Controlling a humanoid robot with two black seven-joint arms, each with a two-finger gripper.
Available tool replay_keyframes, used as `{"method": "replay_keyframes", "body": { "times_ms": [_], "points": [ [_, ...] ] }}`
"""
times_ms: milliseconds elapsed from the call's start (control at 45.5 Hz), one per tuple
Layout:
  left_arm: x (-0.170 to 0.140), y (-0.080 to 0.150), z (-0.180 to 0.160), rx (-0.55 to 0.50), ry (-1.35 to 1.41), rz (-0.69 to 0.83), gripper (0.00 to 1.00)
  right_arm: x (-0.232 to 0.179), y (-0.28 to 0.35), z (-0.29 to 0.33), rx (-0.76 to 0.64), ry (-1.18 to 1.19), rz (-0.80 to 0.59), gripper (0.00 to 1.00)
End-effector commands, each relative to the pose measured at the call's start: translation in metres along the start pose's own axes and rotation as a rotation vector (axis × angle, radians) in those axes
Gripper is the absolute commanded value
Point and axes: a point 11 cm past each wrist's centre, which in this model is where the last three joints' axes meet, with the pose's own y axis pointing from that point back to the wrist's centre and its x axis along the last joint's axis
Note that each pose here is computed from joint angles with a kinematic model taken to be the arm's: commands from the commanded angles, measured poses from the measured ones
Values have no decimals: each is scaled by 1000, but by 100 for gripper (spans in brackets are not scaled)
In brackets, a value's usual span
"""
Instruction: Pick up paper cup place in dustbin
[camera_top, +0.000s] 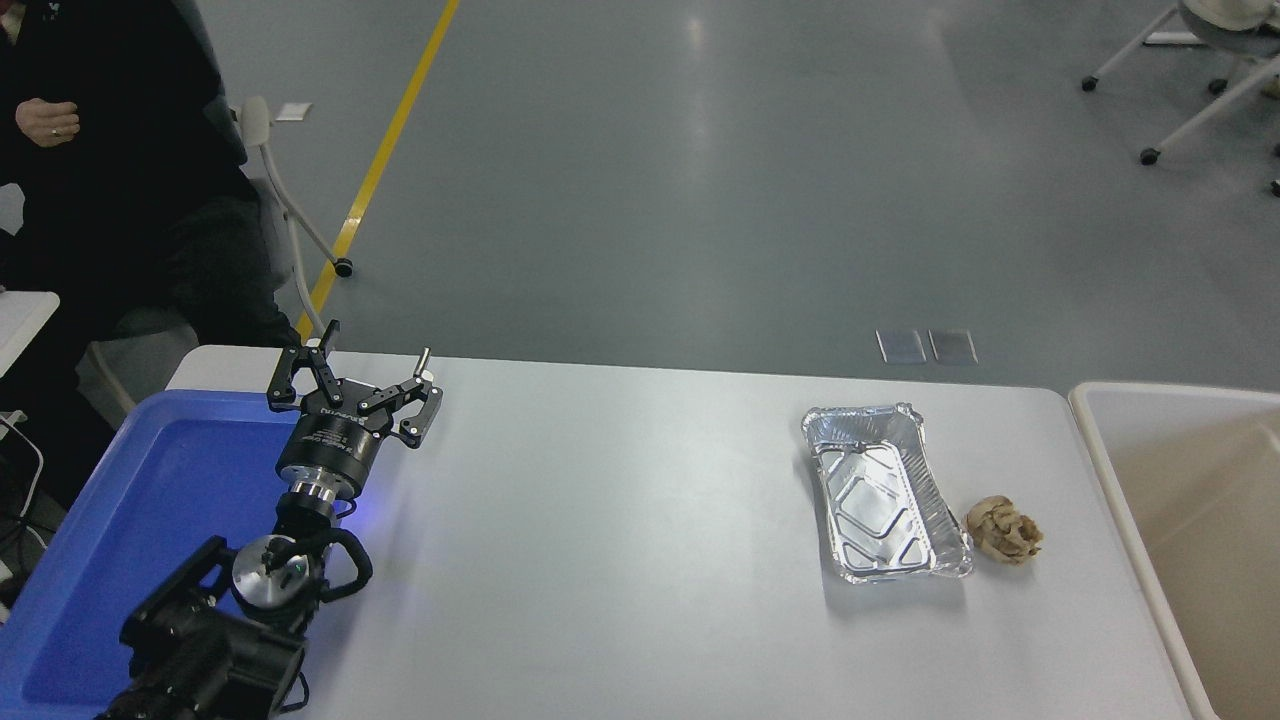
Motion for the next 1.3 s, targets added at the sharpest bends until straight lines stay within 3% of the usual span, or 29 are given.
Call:
{"method": "replay_keyframes", "body": {
  "times_ms": [0, 352, 945, 967, 989, 1033, 1055, 1275],
  "points": [
    [0, 0, 0, 0, 0, 0, 99, -46, -2, 138, -266, -199, 90, 0],
    [0, 0, 0, 0, 0, 0, 99, -127, 26, 234, -444, -261, -6, 0],
    [0, 0, 0, 0, 0, 0, 99, -139, 46, 282, -537, -329, -4, 0],
    [0, 0, 0, 0, 0, 0, 99, -139, 46, 282, -537, -329, -4, 23],
    [0, 0, 0, 0, 0, 0, 99, -138, 46, 282, -537, -328, -1, 54],
    [0, 0, 0, 0, 0, 0, 99, -137, 46, 282, -536, -329, -2, 79],
    [0, 0, 0, 0, 0, 0, 99, -137, 46, 282, -536, -330, -2, 100],
    [0, 0, 0, 0, 0, -2, 99, -133, 40, 270, -513, -340, 0, 100]
  ]
}}
